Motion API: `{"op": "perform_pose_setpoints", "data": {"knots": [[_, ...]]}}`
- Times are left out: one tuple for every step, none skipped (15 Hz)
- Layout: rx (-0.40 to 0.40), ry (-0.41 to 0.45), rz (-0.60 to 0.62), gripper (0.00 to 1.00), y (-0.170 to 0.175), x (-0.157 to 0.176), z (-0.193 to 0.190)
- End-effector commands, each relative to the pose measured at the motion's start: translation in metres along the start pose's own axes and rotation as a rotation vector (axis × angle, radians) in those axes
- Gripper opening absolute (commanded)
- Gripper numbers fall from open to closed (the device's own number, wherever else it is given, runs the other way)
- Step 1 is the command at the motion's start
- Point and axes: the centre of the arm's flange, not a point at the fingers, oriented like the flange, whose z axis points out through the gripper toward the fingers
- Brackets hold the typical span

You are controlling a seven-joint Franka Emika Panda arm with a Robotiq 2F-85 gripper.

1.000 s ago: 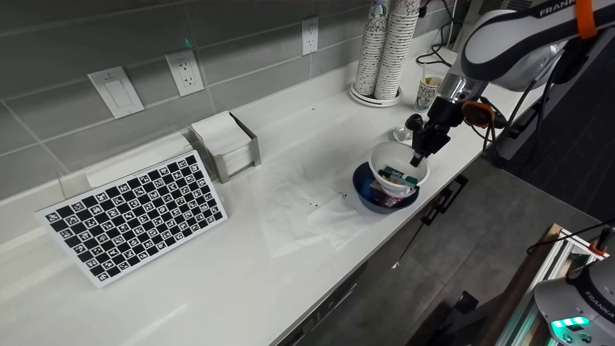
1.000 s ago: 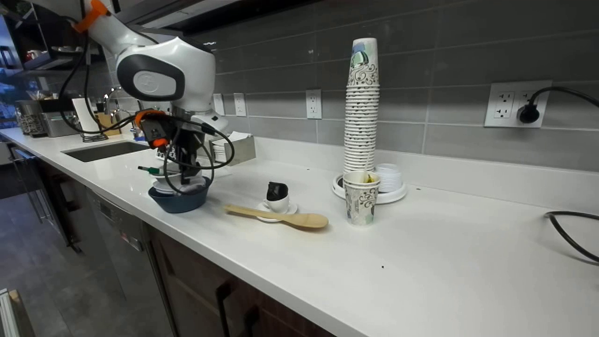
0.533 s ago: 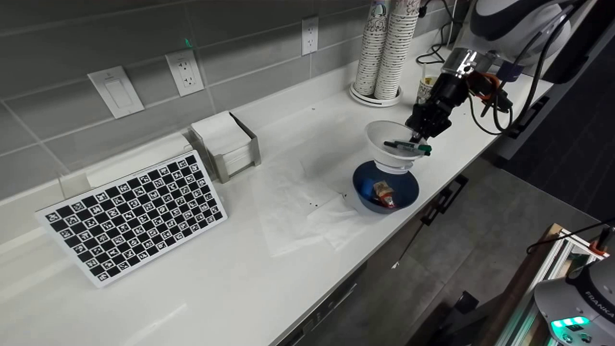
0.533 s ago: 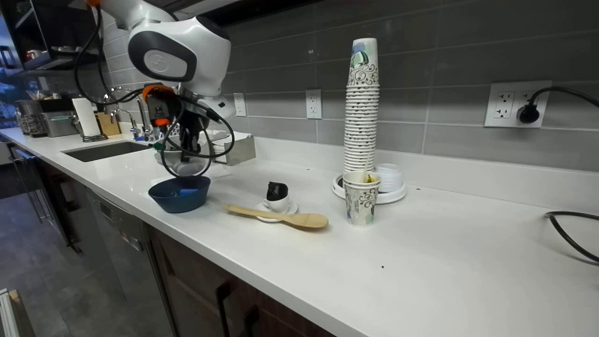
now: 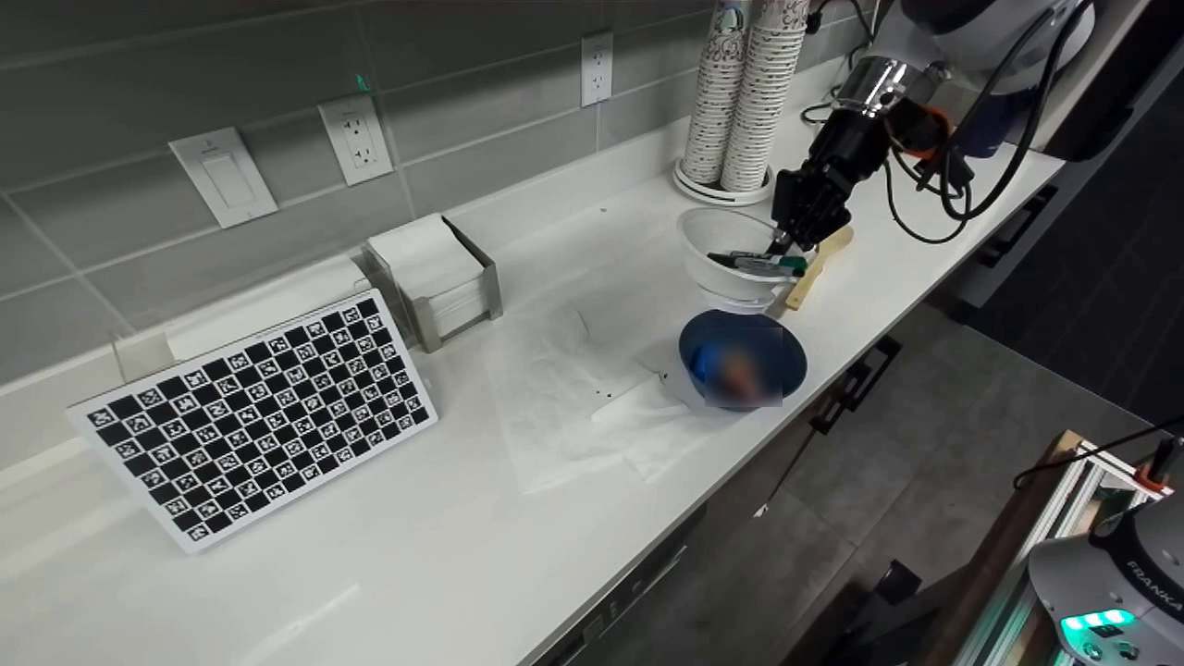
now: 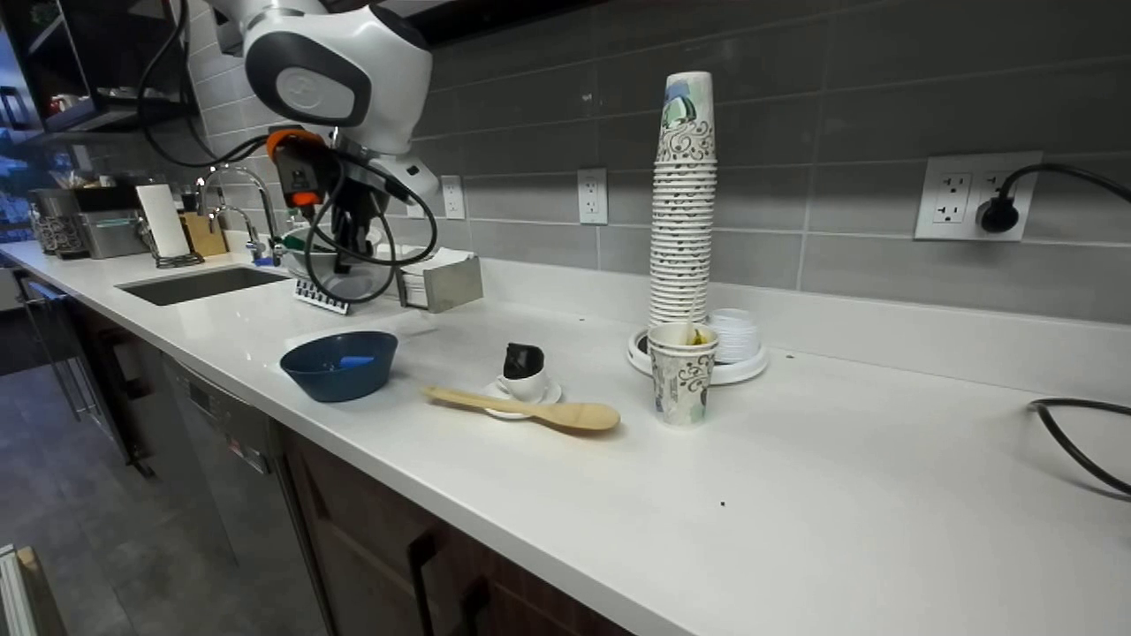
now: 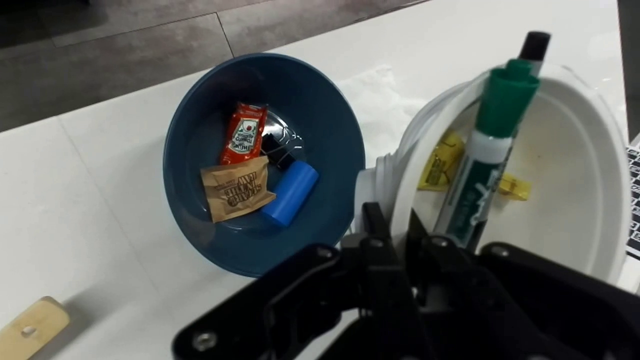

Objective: Remove the white plate from the blue bowl and put it on the counter

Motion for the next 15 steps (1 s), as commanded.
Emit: {"op": "perform_pose_setpoints", "data": {"knots": [[0.000,-0.001,0.000,0.10,0.000,0.000,0.000],[0.000,-0.001,0.001,0.10,0.000,0.000,0.001],[0.000,-0.001,0.001,0.10,0.000,0.000,0.001],[0.000,-0.002,0.001,0.10,0.000,0.000,0.001],[0.000,-0.002,0.001,0.10,0.000,0.000,0.001],[0.000,-0.002,0.001,0.10,0.000,0.000,0.001],[0.004,0.022,0.021,0.02,-0.003,0.003,0.002],[0.013,0.051,0.050,0.02,-0.008,0.010,0.003],[0.030,0.072,0.080,0.02,-0.013,0.020,0.003],[0.039,0.092,0.107,0.02,-0.017,0.029,0.004],[0.060,0.110,0.132,0.02,-0.023,0.041,0.006],[0.077,0.132,0.154,0.02,-0.031,0.053,0.008],[0.097,0.140,0.175,0.02,-0.040,0.066,0.012],[0.114,0.150,0.201,0.02,-0.048,0.080,0.019],[0.142,0.143,0.227,0.02,-0.059,0.095,0.029]]}}
